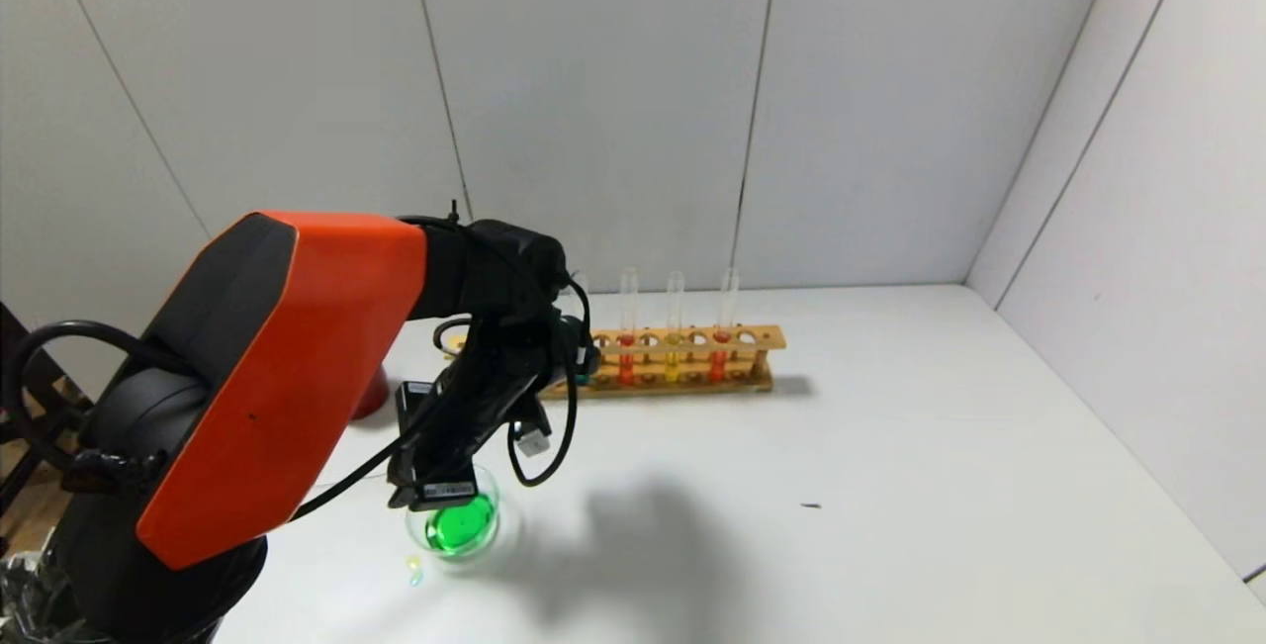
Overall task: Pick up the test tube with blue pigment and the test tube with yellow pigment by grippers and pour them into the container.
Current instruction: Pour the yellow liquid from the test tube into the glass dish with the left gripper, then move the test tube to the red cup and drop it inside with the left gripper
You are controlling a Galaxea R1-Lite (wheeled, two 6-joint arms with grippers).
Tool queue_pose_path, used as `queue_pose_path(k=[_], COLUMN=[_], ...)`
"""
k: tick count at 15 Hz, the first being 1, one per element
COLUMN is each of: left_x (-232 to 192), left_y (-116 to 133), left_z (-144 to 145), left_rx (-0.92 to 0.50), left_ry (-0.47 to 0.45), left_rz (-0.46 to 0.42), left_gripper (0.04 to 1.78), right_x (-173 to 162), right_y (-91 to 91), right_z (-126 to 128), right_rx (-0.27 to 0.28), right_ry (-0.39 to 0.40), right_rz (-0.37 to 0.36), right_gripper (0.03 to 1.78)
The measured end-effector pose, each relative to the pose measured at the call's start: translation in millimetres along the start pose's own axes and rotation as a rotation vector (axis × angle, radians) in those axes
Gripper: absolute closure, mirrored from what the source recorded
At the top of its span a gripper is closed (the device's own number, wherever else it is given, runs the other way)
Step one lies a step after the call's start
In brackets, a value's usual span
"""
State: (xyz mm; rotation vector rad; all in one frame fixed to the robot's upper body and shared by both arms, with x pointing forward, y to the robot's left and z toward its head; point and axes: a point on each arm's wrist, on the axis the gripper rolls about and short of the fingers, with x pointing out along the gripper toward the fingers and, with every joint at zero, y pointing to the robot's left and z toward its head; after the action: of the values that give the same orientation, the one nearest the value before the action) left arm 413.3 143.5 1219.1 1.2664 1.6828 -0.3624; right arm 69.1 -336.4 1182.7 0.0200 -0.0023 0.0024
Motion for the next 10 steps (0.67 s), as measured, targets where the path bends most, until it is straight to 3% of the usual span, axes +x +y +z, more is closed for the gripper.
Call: queue_pose_path(k=[4,10], left_x=[7.3,-5.7], left_y=[3.0,5.0], left_z=[20.3,-6.4], left_rx=[-0.209,-0.228], left_ry=[-0.085,-0.104], left_rz=[0.043,0.003], left_gripper=[1.51,1.51], right_x=[0.0,0.0], right_y=[0.0,0.0], right_z=[0.0,0.0], right_rx=[0.000,0.000], right_ry=[0.000,0.000], right_rz=[0.000,0.000], right_gripper=[0.10,0.10])
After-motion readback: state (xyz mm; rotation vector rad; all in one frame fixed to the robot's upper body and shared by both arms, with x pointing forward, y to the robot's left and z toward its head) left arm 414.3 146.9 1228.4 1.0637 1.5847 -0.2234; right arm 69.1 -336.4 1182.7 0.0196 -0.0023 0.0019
